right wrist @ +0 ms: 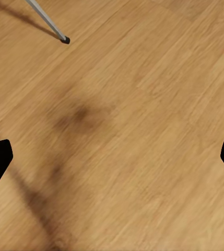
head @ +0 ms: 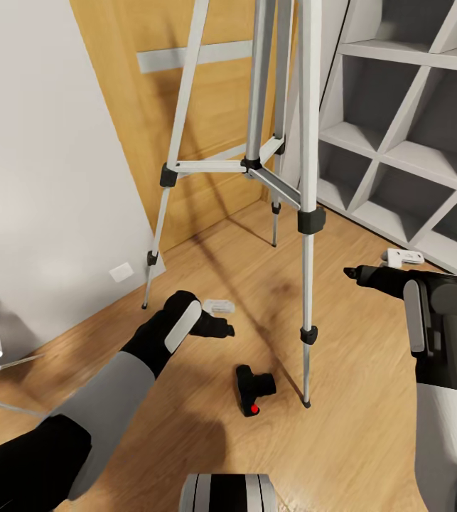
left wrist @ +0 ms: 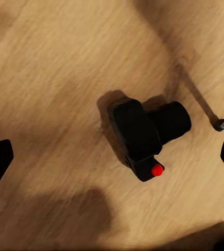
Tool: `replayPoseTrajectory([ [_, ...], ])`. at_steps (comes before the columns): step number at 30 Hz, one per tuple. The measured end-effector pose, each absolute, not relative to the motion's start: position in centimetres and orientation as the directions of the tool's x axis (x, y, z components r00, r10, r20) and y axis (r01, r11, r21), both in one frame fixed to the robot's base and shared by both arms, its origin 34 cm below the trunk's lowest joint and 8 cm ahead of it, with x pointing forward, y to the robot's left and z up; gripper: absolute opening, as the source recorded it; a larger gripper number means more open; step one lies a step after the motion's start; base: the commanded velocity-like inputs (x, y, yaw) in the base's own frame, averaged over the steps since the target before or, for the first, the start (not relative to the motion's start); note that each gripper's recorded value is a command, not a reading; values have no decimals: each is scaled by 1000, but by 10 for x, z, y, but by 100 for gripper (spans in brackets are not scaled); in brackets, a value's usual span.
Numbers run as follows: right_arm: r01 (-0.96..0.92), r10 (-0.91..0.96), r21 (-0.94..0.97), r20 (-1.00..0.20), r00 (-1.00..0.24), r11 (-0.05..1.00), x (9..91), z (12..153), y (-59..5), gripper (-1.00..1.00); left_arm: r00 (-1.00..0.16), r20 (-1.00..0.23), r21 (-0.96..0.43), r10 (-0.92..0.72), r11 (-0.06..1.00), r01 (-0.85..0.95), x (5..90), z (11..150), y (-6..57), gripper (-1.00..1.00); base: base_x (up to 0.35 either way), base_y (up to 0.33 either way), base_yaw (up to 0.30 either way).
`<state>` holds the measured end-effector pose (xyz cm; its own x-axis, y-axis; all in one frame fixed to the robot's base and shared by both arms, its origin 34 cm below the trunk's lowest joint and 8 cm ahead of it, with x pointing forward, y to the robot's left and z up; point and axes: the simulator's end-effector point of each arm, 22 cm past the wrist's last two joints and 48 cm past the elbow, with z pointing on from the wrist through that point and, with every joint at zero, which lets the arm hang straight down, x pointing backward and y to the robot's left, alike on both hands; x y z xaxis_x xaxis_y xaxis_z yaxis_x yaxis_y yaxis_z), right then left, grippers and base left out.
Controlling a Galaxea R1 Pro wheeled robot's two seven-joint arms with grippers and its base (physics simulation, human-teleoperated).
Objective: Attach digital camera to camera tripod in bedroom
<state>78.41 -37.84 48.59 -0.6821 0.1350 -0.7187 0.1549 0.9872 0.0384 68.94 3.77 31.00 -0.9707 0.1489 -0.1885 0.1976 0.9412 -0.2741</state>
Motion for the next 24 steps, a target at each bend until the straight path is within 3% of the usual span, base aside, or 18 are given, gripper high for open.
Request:
replayPoseTrajectory([
  [8, 156, 133, 36, -721, -680, 987, 784, 487, -380, 100, -972, -168, -267, 162, 942, 203, 683, 304, 37, 100, 0, 0, -110],
  [24, 157, 132, 33, -719, -682, 987, 784, 485, -382, 100, -977, -139, -275, 164, 941, 197, 671, 293, 39, 100, 0, 0, -201],
])
